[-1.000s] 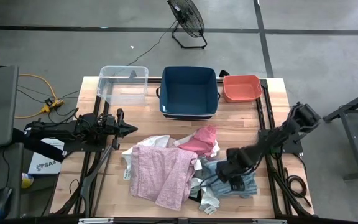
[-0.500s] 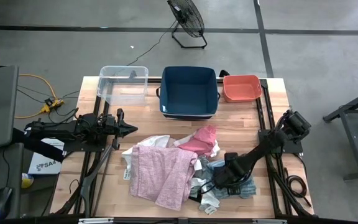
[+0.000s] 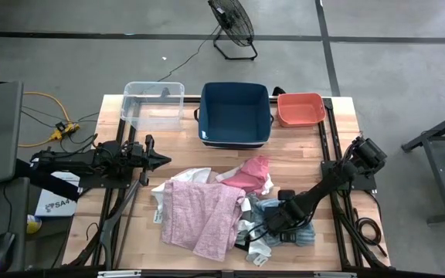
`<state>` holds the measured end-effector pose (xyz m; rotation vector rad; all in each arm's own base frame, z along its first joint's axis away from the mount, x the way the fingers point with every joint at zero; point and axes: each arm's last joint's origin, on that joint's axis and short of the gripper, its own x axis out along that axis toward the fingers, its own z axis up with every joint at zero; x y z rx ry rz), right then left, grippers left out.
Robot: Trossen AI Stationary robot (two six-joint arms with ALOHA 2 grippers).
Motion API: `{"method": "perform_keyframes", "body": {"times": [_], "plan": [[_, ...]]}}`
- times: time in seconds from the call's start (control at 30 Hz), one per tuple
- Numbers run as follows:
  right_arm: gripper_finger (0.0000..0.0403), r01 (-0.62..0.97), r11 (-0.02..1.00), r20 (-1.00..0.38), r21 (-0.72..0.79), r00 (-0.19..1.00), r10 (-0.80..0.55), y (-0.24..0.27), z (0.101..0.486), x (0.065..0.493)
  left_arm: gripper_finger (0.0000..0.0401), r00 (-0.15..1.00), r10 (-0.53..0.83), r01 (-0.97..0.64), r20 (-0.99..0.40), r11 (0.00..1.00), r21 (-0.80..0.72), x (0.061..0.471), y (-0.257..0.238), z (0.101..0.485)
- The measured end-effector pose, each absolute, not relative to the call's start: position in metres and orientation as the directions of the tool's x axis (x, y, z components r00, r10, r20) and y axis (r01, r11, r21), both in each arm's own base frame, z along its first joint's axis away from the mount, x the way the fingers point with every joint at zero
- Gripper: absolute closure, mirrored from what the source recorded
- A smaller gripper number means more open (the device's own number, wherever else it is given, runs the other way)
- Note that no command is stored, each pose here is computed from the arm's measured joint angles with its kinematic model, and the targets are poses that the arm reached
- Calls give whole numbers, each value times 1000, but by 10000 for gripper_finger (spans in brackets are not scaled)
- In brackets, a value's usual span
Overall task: Pick & Place Cloths
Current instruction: Put the blue shirt into the blue bin
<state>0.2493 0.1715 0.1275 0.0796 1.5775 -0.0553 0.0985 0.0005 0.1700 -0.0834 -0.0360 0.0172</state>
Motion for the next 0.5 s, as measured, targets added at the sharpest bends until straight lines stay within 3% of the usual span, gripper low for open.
{"method": "perform_keyframes", "body": {"times": [0.13,0.3,0.5], "plan": [[374,88,996,-1000,18,-3,19,172,128,250,399,999,19,-16,35,996,-84,99,1,170],[374,163,985,-998,56,19,54,168,138,249,399,999,19,-16,35,996,-84,99,1,170],[375,249,967,-980,61,200,10,158,187,240,399,999,19,-16,36,996,-83,99,1,170]]}}
